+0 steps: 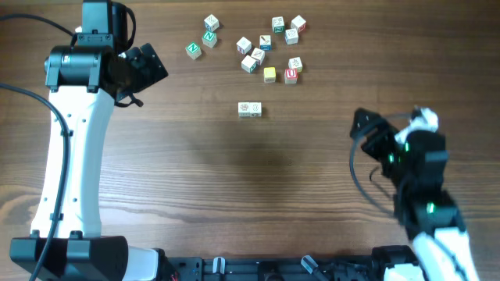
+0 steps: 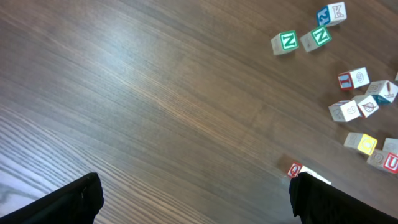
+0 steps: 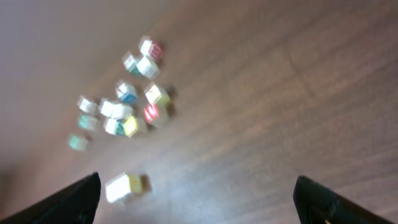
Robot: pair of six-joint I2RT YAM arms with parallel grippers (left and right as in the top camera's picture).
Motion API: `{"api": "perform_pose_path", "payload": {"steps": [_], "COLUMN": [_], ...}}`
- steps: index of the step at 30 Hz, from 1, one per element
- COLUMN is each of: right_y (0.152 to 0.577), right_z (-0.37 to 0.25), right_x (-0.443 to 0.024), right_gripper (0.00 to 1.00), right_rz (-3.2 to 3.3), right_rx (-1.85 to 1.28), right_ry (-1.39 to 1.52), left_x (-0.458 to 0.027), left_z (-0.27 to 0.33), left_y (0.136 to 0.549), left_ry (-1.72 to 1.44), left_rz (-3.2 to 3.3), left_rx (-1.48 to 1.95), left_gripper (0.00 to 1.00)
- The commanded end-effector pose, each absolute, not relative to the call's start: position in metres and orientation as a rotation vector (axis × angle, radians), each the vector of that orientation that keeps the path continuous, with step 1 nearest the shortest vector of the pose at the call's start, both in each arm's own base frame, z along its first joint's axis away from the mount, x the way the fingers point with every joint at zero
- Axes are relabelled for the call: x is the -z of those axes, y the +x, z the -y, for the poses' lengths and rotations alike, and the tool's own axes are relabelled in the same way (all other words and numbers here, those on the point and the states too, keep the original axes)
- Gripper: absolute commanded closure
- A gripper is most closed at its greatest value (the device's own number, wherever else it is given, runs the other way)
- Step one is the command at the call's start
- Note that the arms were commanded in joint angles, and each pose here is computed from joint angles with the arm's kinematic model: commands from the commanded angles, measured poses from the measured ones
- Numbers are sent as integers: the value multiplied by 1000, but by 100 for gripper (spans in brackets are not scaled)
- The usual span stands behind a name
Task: Form a horizontal line
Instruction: 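Reach the right gripper forward toward the block cluster near the red U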
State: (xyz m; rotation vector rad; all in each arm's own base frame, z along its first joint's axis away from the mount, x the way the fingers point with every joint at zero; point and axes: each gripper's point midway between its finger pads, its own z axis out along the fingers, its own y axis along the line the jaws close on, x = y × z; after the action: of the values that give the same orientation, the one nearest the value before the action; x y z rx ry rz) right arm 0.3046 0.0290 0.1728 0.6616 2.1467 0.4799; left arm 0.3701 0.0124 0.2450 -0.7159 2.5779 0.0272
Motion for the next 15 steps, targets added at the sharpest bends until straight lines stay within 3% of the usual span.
{"api": "perform_pose_path", "payload": {"steps": [1,9,15], "right_y": [326,354,367], "right_z": [-48,-63,-84], "right_x": [-183,-166,-164], "right_gripper": [0,0,0], "right_rz": [-2287,-2343,-2344], "right_rx": [-500,-600,-599], "right_ry": [498,519,320], "left_x": [-245,-244,-243], "left_z": [-12,-13,-13], "left_y": [366,364,362], "left_ry": [-733,-735,-736], "left_rz": [-2584,-2595,-2603], "left_rx": [-16,-21,-25], "left_gripper": [0,0,0]}}
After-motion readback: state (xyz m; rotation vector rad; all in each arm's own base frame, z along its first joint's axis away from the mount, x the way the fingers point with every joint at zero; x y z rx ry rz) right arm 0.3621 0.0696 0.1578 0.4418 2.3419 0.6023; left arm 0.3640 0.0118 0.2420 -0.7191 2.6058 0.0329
